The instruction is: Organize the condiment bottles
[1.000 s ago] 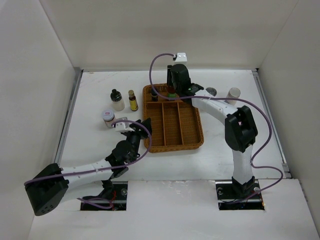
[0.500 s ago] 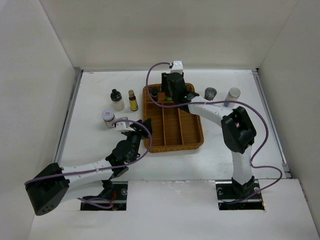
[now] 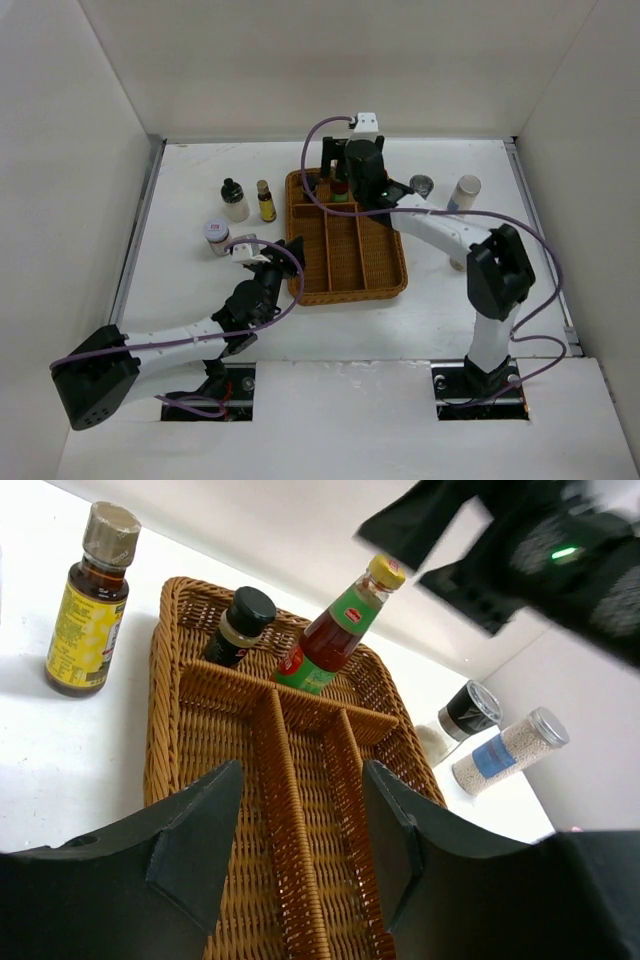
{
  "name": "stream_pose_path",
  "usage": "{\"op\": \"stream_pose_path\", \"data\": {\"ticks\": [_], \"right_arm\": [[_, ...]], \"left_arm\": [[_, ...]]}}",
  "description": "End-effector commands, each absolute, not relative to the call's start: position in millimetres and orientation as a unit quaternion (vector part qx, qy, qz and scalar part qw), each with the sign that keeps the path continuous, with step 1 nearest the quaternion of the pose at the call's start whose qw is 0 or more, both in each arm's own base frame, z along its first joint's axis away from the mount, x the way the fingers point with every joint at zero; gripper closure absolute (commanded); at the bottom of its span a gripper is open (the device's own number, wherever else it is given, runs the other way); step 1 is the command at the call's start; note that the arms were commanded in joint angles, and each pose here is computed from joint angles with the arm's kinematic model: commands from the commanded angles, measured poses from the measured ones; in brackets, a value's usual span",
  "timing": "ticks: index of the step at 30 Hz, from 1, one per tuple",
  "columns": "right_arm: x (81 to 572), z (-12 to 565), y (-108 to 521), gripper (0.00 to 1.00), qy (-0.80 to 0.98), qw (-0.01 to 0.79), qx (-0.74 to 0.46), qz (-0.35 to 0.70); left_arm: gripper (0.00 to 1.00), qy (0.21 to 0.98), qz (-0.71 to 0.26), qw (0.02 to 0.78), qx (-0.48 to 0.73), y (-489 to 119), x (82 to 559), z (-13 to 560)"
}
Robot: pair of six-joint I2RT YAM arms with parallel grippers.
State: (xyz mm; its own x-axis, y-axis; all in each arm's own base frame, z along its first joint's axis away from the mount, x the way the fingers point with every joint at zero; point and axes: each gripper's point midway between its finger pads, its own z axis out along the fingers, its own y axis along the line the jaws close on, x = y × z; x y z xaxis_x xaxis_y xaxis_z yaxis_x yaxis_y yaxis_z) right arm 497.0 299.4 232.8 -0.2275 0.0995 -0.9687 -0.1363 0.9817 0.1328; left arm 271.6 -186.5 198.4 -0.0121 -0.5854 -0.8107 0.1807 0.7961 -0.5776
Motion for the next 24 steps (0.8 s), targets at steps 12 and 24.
{"op": "stream_pose_path", "data": {"ticks": [12,24], "right_arm": [[433,233,134,0.19,0.769,0.626,0.121,0.045],[469,179,90,0.00,0.809,0.569,0.146,-0.013]], "left_arm": [[0.51,0.650,-0.287,0.687,-0.155,-191,279,204],[0.50,0.653,-0.287,0.685,-0.148,-193,281,202]]}}
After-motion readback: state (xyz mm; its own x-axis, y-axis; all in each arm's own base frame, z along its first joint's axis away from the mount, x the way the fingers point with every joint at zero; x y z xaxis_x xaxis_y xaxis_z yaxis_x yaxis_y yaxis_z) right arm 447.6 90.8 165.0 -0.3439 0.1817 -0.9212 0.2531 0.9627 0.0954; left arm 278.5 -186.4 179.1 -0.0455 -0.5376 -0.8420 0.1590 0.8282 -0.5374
